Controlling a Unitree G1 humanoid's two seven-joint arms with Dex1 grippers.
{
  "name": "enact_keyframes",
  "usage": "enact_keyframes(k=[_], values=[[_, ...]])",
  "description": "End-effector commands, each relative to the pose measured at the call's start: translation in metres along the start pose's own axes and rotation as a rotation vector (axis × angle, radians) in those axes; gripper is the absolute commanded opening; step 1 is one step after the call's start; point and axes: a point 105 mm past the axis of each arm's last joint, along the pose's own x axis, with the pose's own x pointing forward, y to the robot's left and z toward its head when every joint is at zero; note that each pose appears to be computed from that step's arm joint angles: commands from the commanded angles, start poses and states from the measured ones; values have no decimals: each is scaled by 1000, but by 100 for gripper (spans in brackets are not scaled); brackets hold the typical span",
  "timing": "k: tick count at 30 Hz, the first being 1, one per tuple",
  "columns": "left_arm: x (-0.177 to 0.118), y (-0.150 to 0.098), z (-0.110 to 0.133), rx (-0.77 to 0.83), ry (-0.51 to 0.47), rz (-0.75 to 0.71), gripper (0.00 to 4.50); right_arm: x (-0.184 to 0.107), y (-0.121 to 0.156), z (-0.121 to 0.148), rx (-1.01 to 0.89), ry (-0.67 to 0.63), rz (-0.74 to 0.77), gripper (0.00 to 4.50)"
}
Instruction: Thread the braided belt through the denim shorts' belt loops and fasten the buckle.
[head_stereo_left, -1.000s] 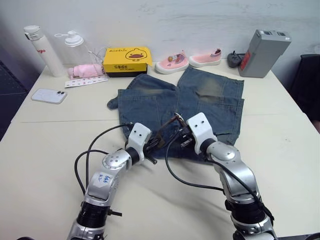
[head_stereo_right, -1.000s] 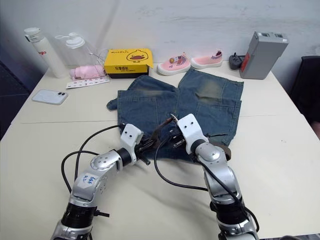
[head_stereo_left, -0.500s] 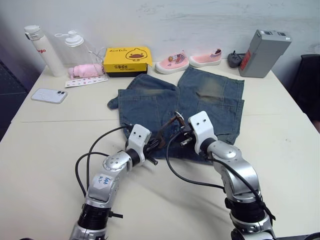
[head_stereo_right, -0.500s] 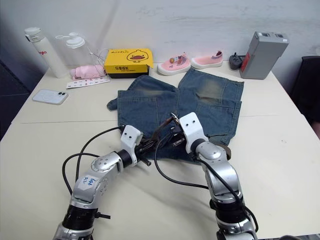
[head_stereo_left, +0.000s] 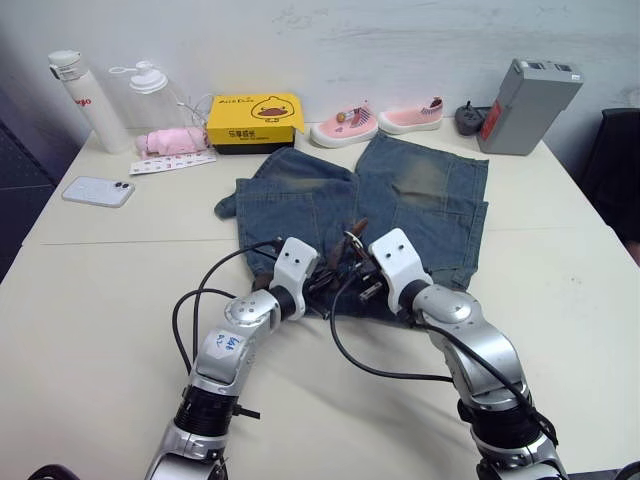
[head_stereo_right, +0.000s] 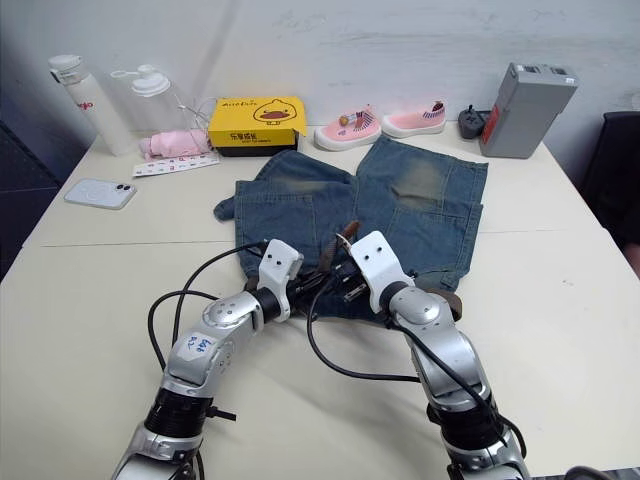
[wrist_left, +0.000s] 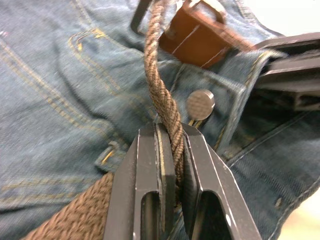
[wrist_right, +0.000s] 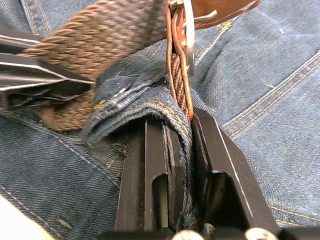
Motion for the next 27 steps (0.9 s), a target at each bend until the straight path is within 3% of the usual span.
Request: enact_keyframes(k=[1, 6, 14, 15, 18, 21, 22, 25, 27], values=[[1, -6, 9, 28, -36, -25, 0, -7, 14, 16, -47, -67, 61, 2], [3, -3, 11, 26, -42, -19, 0, -12, 25, 3, -263, -19, 149, 2], [9, -2, 13, 62, -47, -28, 0, -15, 26, -4, -304, -5, 166, 2], [9, -3, 13, 62, -47, -32, 0, -15, 25, -3, -296, -10, 162, 76], [12, -6, 12, 60, -46, -44, 0, -19, 24, 2, -284, -36, 184, 161], [13, -8, 11, 61, -45, -51, 0, -33, 8, 19, -255, -103, 169, 300], [13, -8, 10, 61, -45, -52, 0, -38, 3, 23, -256, -119, 168, 320], [14, -8, 10, 74, -45, -54, 0, -55, -18, 42, -311, -175, 186, 441], [14, -7, 11, 100, -44, -56, 0, -64, -24, 51, -386, -199, 244, 441]])
